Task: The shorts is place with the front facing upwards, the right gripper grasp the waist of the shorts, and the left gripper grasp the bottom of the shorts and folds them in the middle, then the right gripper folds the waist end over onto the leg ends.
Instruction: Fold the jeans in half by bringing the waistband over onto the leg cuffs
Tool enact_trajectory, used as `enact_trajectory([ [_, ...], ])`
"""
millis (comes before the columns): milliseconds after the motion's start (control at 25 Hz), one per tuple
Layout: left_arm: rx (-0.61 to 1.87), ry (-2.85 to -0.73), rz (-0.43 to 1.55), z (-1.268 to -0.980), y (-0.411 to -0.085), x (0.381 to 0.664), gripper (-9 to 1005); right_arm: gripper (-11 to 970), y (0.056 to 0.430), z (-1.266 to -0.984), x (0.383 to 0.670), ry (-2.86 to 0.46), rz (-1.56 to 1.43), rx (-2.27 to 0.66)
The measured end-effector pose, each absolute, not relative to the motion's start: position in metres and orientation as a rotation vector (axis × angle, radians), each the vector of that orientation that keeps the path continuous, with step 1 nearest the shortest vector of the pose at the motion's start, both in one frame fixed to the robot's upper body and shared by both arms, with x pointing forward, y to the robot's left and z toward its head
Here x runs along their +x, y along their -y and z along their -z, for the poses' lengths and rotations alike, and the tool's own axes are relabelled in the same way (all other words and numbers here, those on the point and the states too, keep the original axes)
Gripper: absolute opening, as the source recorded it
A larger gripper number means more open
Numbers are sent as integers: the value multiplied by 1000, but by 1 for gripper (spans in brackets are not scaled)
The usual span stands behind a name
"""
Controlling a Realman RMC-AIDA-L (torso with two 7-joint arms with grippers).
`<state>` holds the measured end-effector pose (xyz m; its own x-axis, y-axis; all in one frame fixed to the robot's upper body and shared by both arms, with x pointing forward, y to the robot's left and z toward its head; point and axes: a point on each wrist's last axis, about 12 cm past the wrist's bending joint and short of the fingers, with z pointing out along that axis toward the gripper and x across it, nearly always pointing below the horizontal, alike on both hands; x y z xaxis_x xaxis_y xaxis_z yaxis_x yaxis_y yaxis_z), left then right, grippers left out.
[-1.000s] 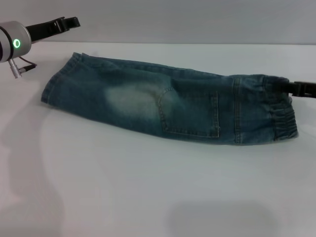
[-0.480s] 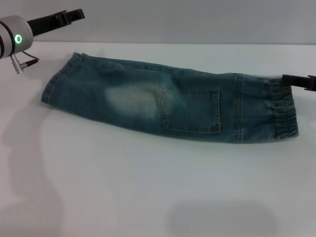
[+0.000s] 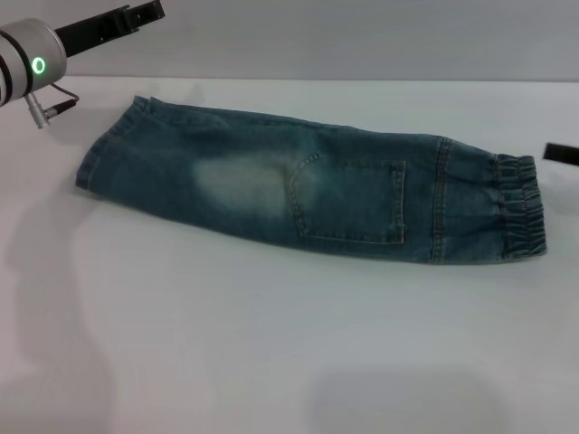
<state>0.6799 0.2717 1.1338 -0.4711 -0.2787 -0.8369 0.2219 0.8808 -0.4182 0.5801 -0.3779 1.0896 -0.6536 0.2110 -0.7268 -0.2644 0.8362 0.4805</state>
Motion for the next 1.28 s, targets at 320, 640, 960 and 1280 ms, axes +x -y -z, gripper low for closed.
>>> enact_trajectory([
  [320,-29,-1949,615,-1135,-270,678,796,495,383,-1116,577,-1981,-754,-30],
  [640,-27,-1895,660,-1137,-268,677,795,496,312,-1116,594,-1914,-915,-312],
  [960,-32,-1876,650,-1142,-270,679,789,497,276,-1094,591,-1995,-992,-438],
  [1280,-38,-1875,633,-1143,-269,682,788,496,305,-1073,575,-2055,-904,-300],
])
